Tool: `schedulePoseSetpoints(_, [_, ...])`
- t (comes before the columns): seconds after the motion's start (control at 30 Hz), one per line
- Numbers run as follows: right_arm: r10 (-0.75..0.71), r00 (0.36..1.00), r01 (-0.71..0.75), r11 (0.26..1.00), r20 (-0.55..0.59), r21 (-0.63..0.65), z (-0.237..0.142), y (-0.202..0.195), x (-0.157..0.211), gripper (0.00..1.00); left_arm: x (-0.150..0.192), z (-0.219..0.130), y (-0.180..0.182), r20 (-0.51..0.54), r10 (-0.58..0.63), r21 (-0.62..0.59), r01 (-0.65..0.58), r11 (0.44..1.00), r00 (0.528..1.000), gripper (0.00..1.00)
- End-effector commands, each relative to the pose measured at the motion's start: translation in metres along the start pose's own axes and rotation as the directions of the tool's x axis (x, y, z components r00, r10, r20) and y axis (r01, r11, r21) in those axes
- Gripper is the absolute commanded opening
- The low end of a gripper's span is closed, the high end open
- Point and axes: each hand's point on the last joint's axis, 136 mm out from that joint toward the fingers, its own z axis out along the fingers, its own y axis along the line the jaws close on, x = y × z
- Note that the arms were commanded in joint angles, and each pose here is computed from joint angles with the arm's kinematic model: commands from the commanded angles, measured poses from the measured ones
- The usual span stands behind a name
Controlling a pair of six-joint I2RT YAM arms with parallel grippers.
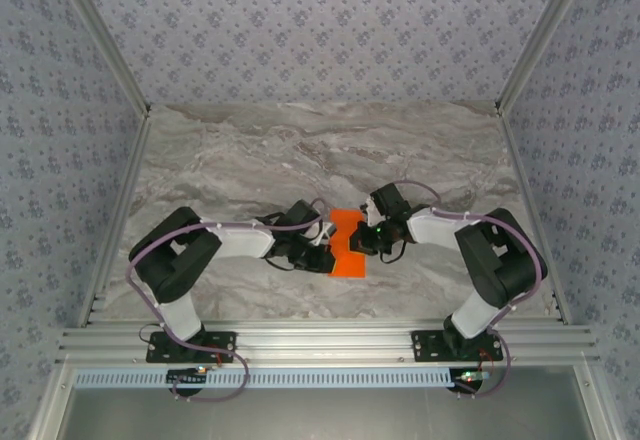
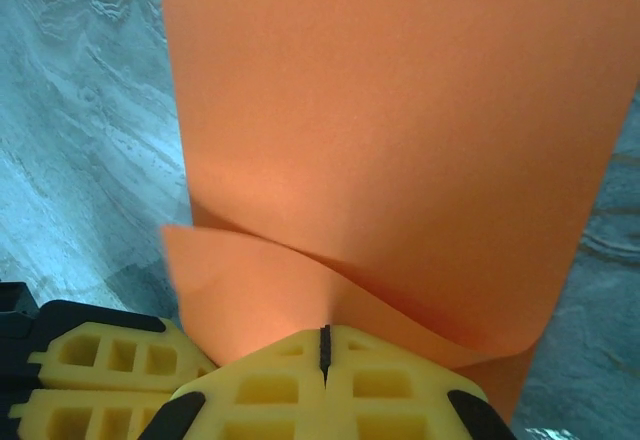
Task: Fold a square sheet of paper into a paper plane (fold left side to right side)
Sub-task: Fold the triangle a second time at the center of the table.
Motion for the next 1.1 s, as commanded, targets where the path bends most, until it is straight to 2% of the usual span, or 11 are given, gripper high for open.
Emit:
schedulePoseSetpoints(0.0, [-0.037,0.999,0.036,0.999,0.027,0.021,-0.011,0.005,-0.001,0.0,0.015,0.007,0.018,-0.049,-0.004,-0.094,-0.001,0.996,0.999,0.07])
schedulePoseSetpoints(0.23, [-0.071,0.997,0.07,0.997,0.011,0.016,-0.011,0.014,0.014,0.0,0.024,0.008,0.028,-0.065,-0.01,-0.159,0.0,0.987,0.998,0.06])
schedulePoseSetpoints(0.63, [-0.1,0.994,0.099,0.995,-0.041,-0.01,0.012,0.026,0.022,0.0,0.025,0.007,0.036,-0.067,-0.025,-0.215,0.01,0.977,0.997,0.06])
schedulePoseSetpoints(1.07, [-0.1,0.992,0.108,0.988,-0.079,0.11,0.015,-0.006,0.024,0.0,0.032,0.006,0.048,-0.08,-0.069,-0.274,0.044,0.961,0.994,0.05])
